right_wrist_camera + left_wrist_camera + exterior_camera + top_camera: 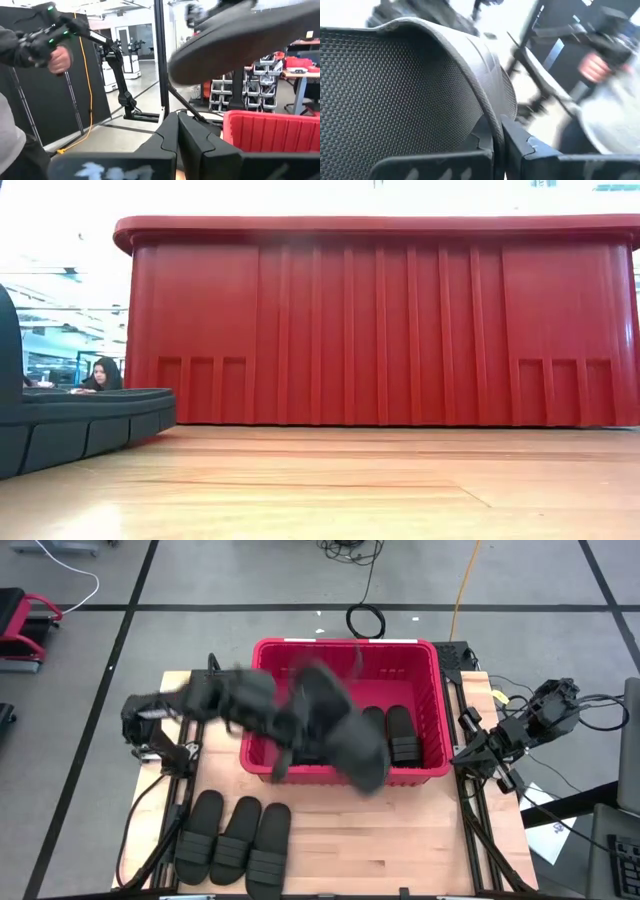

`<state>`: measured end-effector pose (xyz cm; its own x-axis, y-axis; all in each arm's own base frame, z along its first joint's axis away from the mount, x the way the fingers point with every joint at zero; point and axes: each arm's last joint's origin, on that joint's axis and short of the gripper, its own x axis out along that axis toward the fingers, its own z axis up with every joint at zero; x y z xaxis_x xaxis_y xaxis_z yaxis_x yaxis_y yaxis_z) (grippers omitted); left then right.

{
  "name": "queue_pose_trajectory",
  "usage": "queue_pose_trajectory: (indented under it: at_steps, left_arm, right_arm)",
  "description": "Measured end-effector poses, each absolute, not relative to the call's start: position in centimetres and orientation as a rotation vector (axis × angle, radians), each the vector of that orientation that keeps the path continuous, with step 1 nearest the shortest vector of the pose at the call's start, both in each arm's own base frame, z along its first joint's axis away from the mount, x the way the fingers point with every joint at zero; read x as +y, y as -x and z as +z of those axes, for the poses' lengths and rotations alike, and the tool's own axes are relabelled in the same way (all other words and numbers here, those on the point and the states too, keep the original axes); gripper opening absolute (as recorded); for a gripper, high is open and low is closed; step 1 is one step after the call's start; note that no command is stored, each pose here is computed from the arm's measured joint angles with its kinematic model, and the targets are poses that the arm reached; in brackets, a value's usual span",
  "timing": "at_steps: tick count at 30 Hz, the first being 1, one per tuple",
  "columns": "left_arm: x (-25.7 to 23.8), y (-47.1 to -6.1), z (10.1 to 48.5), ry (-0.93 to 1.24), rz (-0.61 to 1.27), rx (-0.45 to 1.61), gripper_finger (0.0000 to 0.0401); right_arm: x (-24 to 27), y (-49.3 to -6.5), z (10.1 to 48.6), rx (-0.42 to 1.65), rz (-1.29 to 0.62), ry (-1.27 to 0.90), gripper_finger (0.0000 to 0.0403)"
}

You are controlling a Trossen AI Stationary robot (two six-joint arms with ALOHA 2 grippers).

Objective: Pick and place slides into bin
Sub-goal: Put the black slide into the red bin

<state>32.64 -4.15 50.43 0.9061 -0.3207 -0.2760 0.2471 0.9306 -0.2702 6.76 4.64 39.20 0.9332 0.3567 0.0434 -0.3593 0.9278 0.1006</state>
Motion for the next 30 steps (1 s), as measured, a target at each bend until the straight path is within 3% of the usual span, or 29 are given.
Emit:
queue_pose_trajectory:
  at_steps: [5,12,21,30]
  left_arm:
    - [1.8,-31.8,52.2,0.155,-0.190,0.230,0.0004]
    - [10.8,-33.4,49.7,0.235,-0.143,0.279,0.0003]
    - [18.6,-39.1,43.8,0.316,-0.541,0.222,0.0002]
    - [20.2,-44.4,39.6,0.416,-0.889,0.230,0.0001]
  right_arm:
    - [4.6,-6.8,39.2,-0.035,0.361,-0.051,0.0000]
    - [4.3,-6.9,39.3,-0.053,0.236,-0.005,0.0000]
    - [3.6,-7.0,39.3,-0.045,-0.001,-0.004,0.0000]
    - [3.2,-6.9,39.3,-0.041,-0.144,-0.017,0.0000]
